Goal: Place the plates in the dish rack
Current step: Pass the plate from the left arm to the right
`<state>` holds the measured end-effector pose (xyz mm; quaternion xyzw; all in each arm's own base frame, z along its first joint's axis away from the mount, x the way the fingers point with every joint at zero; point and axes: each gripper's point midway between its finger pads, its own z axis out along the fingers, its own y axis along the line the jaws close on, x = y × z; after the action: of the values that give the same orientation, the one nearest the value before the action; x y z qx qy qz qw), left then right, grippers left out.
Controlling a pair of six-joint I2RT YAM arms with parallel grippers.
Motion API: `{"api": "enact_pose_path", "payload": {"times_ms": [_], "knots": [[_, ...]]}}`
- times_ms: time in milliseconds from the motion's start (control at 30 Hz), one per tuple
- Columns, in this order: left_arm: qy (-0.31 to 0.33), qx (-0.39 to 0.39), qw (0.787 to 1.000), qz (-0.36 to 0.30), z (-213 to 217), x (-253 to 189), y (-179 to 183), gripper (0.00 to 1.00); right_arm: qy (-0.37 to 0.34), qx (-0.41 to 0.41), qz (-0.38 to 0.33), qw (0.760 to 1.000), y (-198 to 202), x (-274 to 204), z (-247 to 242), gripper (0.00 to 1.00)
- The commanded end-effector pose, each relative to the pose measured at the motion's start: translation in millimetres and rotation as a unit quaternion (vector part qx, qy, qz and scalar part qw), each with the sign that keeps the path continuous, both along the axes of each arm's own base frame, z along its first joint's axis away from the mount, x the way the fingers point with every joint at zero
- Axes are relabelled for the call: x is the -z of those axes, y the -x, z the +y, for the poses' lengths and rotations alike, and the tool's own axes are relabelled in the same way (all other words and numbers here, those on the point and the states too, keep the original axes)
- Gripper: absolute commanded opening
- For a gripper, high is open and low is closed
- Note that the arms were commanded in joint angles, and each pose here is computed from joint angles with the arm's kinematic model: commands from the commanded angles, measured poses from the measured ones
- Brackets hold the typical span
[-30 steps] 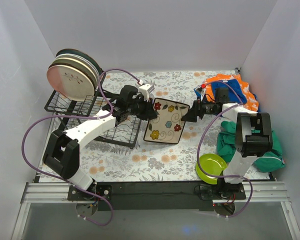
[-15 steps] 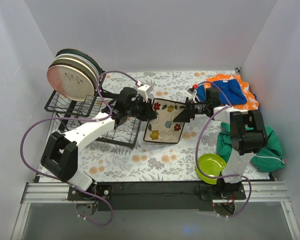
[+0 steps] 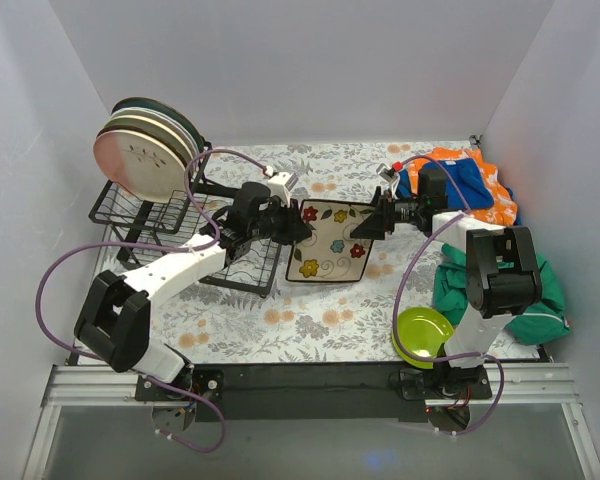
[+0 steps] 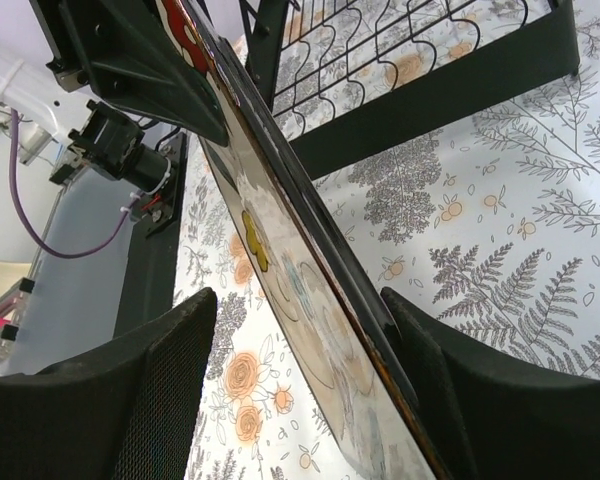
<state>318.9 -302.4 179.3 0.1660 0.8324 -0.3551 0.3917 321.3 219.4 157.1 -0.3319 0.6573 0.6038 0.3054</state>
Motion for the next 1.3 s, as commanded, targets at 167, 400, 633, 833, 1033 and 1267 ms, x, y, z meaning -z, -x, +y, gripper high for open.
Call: {"api": "enact_pose_path", "payload": {"times_ms": [167,400,633,833,1033,1267], "knots": [[0.078,-0.111,0.988,-0.069,18,-59,-22,0.00,-0.032,-0.050,-0.001,0.998,1,-39,4,0.60],[0.078,-0.133,0.986,-0.063,24,-55,-24,0.00,-0.037,-0.064,-0.008,0.997,7,-41,7,0.52],[0.078,-0.151,0.984,-0.061,30,-54,-25,0.00,-0.039,-0.071,0.000,0.997,11,-42,7,0.17],[0.073,-0.153,0.984,-0.055,33,-51,-24,0.00,-0.044,-0.077,-0.029,0.996,14,-51,6,0.01],[0.075,-0.140,0.986,-0.052,31,-55,-20,0.02,-0.045,-0.077,-0.052,0.995,13,-76,7,0.01],[0.070,-0.135,0.985,-0.078,34,-82,-21,0.51,-0.032,-0.036,-0.050,0.998,7,-96,8,0.01]]}}
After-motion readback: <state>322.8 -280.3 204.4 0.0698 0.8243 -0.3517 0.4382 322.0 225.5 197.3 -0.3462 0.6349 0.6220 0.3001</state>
